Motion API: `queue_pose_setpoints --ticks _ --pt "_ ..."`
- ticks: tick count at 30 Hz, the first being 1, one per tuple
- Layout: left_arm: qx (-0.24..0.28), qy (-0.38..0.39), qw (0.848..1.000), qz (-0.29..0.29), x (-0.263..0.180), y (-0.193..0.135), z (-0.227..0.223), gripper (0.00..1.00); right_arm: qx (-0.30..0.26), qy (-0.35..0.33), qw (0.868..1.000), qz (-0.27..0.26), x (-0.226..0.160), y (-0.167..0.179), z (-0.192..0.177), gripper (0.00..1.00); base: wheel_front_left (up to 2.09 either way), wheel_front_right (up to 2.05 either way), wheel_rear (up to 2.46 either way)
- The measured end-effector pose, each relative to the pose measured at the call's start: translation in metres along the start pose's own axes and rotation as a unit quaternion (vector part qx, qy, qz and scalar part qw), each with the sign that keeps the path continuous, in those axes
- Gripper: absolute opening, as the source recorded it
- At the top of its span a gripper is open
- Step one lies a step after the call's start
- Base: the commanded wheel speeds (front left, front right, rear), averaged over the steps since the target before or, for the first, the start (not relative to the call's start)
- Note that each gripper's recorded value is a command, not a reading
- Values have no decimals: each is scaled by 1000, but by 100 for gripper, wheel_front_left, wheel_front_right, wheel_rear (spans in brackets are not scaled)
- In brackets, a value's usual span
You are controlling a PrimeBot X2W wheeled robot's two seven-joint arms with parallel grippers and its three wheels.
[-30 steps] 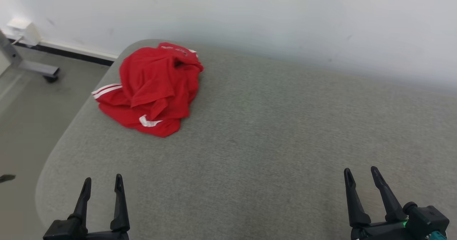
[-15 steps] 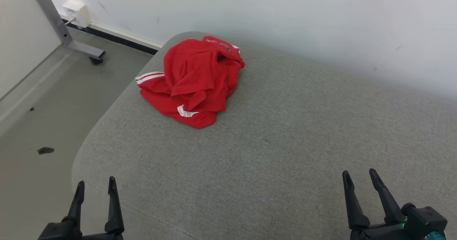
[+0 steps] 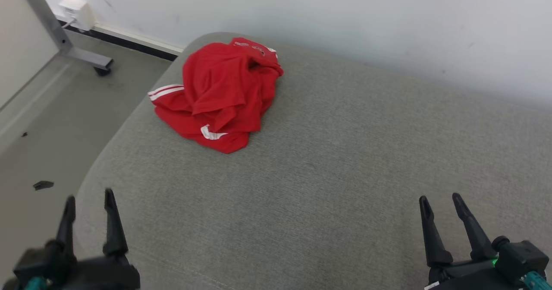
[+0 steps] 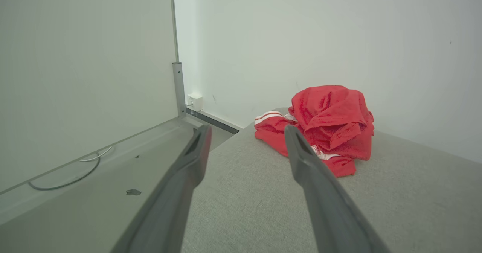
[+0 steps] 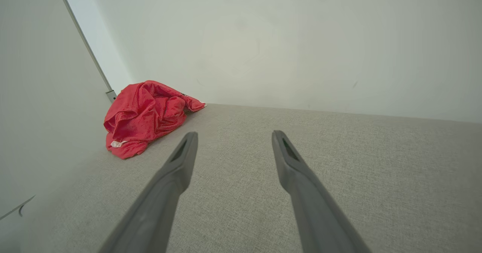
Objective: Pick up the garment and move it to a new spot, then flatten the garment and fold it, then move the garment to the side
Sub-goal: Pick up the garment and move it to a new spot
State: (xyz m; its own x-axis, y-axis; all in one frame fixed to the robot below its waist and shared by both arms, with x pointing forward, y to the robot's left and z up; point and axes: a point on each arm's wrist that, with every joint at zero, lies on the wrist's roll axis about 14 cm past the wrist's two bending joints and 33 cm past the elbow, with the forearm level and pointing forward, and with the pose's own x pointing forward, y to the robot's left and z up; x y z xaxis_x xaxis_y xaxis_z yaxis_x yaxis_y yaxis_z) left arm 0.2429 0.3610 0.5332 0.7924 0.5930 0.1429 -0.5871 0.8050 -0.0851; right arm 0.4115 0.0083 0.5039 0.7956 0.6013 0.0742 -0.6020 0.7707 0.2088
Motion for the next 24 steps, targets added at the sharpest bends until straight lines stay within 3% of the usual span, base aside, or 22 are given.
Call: queue_pose_setpoints --ticks 9,15,24 --pt "-10 -81 994 -72 93 -53 64 100 -12 -8 999 -44 -1 -44 5 100 0 0 0" --pt "-15 -108 987 -120 153 -104 94 100 -23 -24 994 -104 -11 -95 12 100 0 0 0" --pt "-3 -42 984 -172 217 -177 59 100 -42 -24 976 -212 -55 -167 11 100 0 0 0"
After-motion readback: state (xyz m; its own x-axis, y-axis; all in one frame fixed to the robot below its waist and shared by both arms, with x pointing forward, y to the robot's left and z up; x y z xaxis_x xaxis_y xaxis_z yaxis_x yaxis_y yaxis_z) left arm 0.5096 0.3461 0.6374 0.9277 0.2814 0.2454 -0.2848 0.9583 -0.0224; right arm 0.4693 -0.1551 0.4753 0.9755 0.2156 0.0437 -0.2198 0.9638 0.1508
